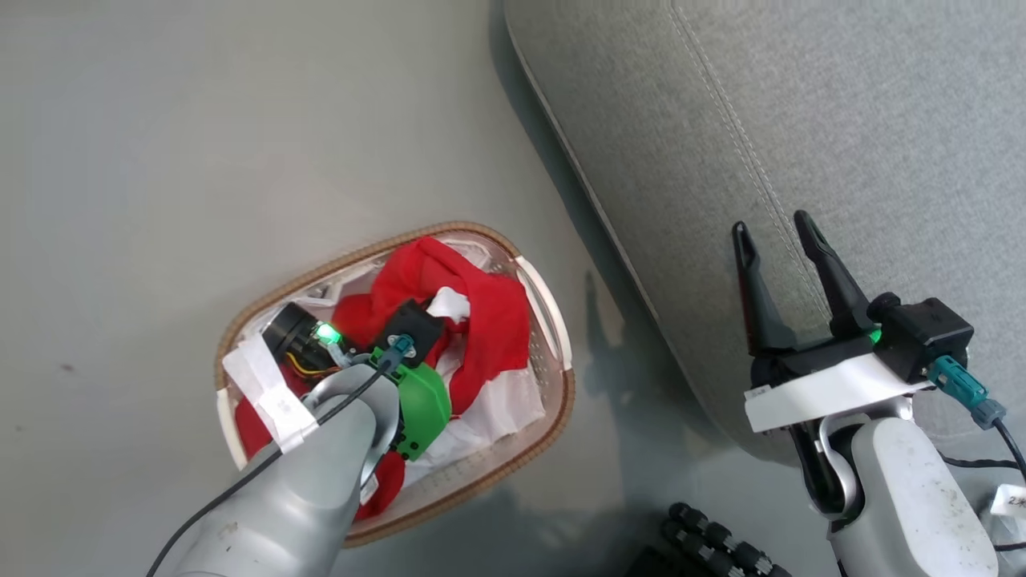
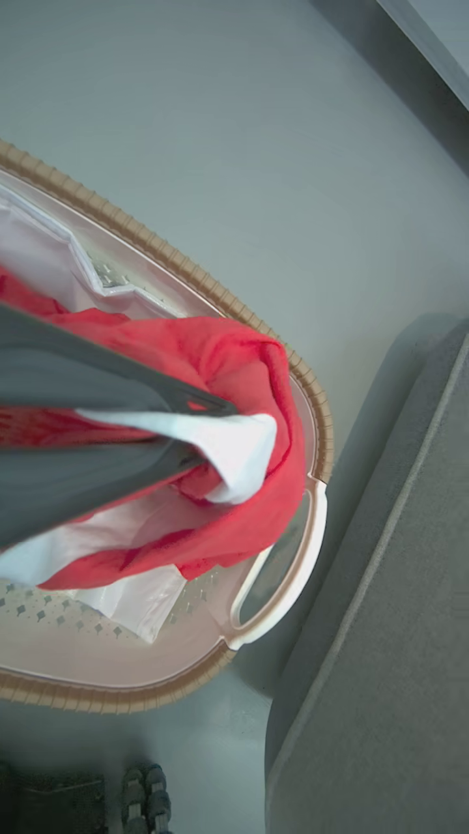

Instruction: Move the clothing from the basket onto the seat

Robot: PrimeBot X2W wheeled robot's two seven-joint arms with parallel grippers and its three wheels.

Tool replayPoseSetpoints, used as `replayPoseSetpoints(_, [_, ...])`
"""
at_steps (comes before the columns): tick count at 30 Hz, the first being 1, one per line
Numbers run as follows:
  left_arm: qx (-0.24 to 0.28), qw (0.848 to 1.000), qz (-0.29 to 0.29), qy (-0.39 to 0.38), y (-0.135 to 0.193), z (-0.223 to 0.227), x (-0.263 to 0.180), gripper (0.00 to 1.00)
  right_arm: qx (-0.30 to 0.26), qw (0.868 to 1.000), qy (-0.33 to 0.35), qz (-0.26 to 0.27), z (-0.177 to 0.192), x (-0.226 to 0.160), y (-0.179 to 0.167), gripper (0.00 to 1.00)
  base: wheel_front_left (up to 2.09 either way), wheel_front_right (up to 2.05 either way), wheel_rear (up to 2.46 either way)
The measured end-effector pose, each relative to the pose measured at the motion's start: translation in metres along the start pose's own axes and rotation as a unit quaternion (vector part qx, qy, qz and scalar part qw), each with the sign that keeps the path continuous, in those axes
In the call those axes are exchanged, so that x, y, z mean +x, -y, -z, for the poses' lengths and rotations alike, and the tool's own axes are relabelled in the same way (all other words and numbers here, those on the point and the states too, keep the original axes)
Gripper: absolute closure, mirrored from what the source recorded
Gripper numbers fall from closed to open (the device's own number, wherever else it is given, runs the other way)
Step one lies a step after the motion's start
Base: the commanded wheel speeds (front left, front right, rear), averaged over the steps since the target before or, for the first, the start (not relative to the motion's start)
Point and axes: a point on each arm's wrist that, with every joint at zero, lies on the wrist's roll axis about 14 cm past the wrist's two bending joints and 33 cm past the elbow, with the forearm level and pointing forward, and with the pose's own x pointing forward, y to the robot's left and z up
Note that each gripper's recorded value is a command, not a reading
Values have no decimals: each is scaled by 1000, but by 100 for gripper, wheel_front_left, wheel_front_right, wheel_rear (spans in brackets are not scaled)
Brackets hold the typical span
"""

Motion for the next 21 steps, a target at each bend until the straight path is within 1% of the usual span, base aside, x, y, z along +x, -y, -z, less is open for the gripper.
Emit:
replayPoseSetpoints(3, [10,1000,-12,24,-2,-20,-11,100,-5,1000,10,-4,-7,-3,-2,0,0,0,0])
replayPoseSetpoints(8, [32,996,-29,82,-3,-67,-33,100,-14,1000,23,-10,-18,-14,-6,0,0,0,0])
replayPoseSetpoints(11, [55,992,-42,107,-5,-90,-50,100,-17,999,32,-19,-25,-20,-12,0,0,0,0])
replayPoseSetpoints(17, [120,980,-76,140,-17,-127,-92,100,-18,997,60,-45,-43,-32,-29,0,0,0,0])
replayPoseSetpoints(21, [183,964,-98,166,-23,-166,-122,100,-17,995,78,-66,-55,-41,-43,0,0,0,0])
